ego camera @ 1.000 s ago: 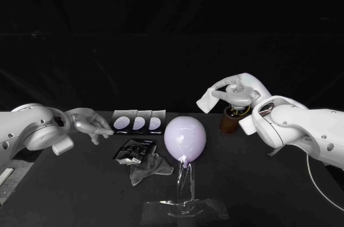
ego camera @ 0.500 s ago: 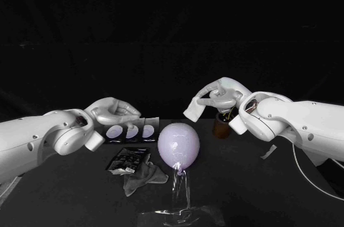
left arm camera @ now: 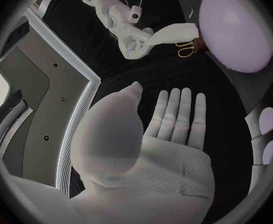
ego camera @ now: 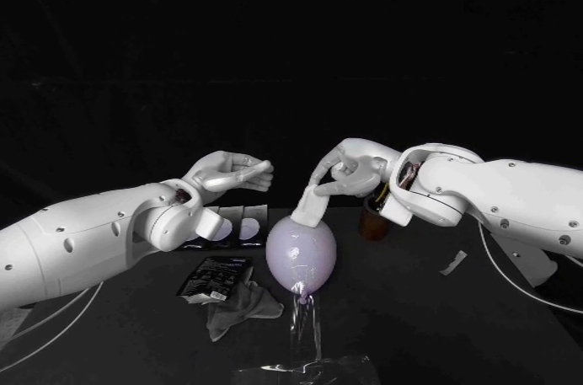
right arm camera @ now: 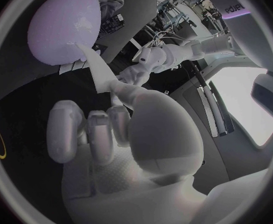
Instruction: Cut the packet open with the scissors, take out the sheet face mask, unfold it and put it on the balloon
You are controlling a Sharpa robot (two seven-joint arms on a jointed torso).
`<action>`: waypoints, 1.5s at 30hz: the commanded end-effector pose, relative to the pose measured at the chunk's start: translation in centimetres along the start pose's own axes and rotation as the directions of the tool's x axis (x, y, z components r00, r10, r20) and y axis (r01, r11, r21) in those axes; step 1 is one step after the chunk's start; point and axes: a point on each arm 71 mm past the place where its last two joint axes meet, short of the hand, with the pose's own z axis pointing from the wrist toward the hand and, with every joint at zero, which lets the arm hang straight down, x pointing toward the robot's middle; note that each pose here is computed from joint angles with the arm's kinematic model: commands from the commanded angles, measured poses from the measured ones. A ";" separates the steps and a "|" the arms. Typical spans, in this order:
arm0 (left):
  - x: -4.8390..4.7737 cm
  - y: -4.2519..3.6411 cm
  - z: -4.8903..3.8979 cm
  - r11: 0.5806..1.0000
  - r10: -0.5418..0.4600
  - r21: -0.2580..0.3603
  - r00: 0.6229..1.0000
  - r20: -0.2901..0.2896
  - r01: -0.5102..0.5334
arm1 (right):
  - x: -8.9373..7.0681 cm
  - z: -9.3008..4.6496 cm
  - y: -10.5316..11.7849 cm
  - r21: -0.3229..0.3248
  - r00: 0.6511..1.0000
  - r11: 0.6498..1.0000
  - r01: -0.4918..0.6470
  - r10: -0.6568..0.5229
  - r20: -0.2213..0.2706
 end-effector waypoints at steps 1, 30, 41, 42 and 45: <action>0.69 -0.35 0.99 0.993 -0.117 0.029 0.993 -0.013 0.117 | 0.8 0.2 1.3 -0.104 0.982 0.981 0.163 -0.171 -0.074; 5.47 0.25 3.11 0.976 -0.205 -0.134 0.937 -0.282 0.173 | 0.6 0.4 3.5 -0.117 0.910 0.905 0.409 -0.394 0.131; 5.56 0.45 2.76 0.976 -0.201 -0.148 0.930 -0.307 0.162 | 0.0 0.3 2.7 -0.064 0.888 0.891 0.449 -0.437 0.145; 5.54 0.46 2.74 0.976 -0.201 -0.148 0.930 -0.306 0.162 | -0.1 0.3 2.7 -0.060 0.886 0.890 0.452 -0.441 0.145; 5.50 0.47 2.68 0.976 -0.202 -0.147 0.930 -0.306 0.163 | -0.2 0.3 2.5 -0.050 0.881 0.886 0.461 -0.450 0.145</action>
